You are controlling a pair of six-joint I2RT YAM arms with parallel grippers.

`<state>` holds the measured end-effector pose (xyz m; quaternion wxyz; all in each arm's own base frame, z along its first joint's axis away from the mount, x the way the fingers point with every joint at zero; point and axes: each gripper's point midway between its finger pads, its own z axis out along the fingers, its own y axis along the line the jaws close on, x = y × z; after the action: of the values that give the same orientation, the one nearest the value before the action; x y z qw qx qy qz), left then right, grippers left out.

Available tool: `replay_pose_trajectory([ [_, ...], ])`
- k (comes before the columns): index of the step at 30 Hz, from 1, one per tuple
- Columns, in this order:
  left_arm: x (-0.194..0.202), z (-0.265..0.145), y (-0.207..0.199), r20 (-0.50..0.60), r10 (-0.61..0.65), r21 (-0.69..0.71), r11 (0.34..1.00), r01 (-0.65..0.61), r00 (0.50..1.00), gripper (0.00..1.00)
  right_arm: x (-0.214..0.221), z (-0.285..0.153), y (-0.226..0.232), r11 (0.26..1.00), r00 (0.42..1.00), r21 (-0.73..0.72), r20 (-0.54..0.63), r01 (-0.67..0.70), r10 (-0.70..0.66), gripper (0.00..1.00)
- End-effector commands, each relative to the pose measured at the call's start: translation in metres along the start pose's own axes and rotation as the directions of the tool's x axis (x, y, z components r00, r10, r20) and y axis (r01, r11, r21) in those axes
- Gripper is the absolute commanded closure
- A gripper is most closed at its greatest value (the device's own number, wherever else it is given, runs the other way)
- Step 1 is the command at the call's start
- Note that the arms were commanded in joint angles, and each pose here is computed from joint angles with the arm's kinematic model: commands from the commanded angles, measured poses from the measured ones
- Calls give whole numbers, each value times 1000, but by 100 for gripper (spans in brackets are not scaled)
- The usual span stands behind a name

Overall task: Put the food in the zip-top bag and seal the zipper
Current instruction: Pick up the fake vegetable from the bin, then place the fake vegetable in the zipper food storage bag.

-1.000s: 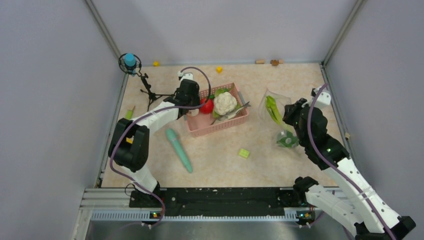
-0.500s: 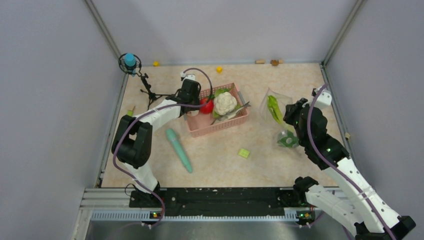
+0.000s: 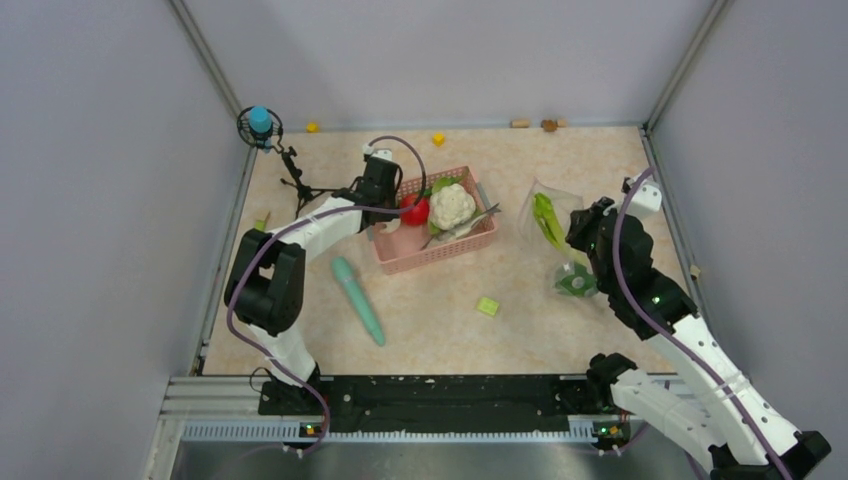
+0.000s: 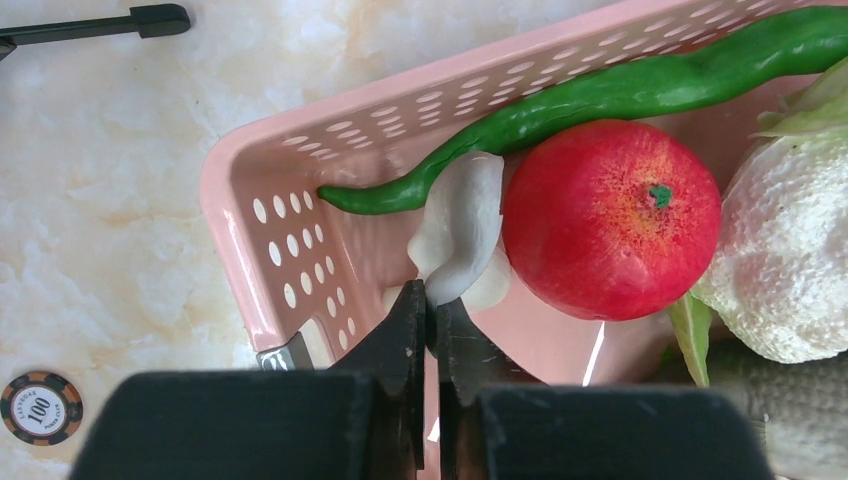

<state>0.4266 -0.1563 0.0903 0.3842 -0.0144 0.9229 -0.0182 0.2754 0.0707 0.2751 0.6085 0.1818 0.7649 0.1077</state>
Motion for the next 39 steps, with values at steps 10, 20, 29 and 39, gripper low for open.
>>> replay_pose_trajectory([
  [10,-59,-93,-17,200,-114,184,980,77,973,100,-6,1,4,999,999,-27,26,-24,24,100],
  [20,-75,-239,-111,386,-196,704,694,-151,902,100,-4,-3,17,994,999,-102,13,-39,41,100],
  [29,-67,-312,-203,482,-179,820,437,-370,858,100,-7,-7,24,985,998,-164,37,-51,58,100],
  [39,-50,-316,-269,446,-206,877,295,-380,871,100,-17,-17,24,977,993,-201,81,-67,85,100],
])
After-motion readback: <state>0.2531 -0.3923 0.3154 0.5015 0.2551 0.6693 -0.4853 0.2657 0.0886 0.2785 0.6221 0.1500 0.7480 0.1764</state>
